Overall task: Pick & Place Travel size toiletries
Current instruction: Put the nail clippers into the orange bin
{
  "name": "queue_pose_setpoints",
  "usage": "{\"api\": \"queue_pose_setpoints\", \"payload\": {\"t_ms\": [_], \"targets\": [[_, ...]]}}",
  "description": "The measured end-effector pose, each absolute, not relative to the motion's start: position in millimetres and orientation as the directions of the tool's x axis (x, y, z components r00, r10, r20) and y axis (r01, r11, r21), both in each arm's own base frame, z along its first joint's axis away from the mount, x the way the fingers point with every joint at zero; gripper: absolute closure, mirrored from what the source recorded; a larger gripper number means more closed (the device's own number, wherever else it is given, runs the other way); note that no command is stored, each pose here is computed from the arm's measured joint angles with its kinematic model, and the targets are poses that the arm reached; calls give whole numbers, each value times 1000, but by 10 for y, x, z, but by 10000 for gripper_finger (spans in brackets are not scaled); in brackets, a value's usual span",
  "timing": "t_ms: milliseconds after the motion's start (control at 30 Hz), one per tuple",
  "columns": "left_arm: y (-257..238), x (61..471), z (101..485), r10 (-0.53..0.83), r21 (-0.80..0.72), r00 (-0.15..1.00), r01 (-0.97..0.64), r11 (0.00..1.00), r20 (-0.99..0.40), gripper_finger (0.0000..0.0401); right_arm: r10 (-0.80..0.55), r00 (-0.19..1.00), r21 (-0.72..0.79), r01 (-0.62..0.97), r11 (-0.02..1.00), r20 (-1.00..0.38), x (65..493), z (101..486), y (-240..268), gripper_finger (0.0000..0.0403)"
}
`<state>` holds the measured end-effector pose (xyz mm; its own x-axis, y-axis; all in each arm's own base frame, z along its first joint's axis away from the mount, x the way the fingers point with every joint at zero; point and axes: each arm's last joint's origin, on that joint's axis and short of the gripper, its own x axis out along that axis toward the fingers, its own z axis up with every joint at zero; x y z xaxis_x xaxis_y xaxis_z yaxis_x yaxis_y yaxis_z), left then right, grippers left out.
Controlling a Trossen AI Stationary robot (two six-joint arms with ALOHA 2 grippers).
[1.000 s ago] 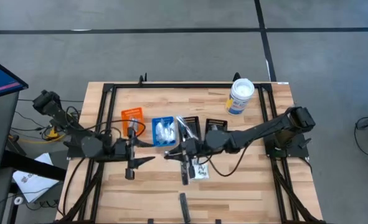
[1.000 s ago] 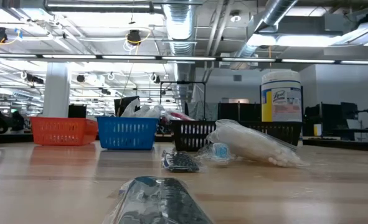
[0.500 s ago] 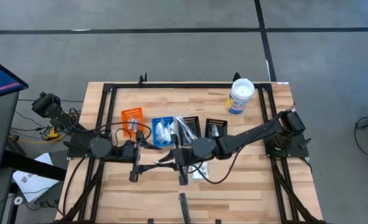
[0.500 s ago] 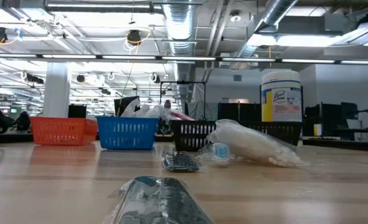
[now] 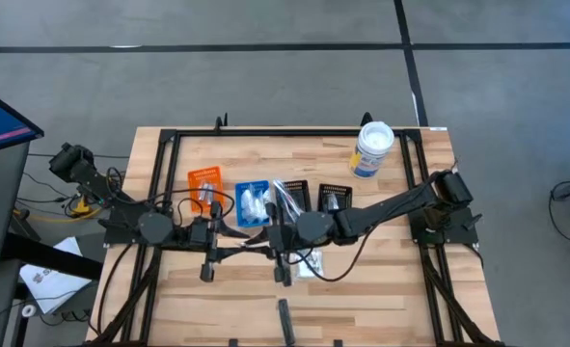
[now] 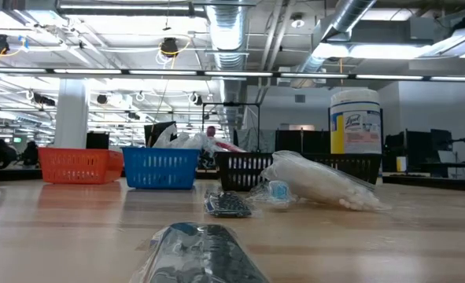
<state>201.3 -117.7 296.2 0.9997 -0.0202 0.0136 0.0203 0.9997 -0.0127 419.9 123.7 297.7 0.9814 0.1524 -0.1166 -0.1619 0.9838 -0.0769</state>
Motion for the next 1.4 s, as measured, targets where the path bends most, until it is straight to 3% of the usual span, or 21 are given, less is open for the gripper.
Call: {"api": "queue_pose_setpoints", "payload": {"t_ms": [133,200,633,800,967,1400], "targets": [[-1179,2012,2961,-22,-11,1000,22,1000,13,365,145,982,-76,-155,985,-119,4205,2975,1215,375],[-1176,2013,2960,-14,-12,1000,14,1000,11,384,141,983,-70,-150,986,-119,4209,2974,1201,354],[-1184,2007,2957,-18,-35,1000,18,999,9,384,150,981,-68,-159,985,-121,4207,2972,1209,177],[-1188,2006,2952,-26,-45,1000,26,999,4,384,141,979,-61,-151,987,-148,4192,2973,1184,128],[-1188,2006,2950,-25,-59,1000,25,998,2,384,128,979,-55,-138,989,-159,4196,2974,1128,109],[-1169,1868,3000,89,-59,996,-89,994,-7,384,109,962,-97,-137,986,-252,4192,2885,1058,108]]}}
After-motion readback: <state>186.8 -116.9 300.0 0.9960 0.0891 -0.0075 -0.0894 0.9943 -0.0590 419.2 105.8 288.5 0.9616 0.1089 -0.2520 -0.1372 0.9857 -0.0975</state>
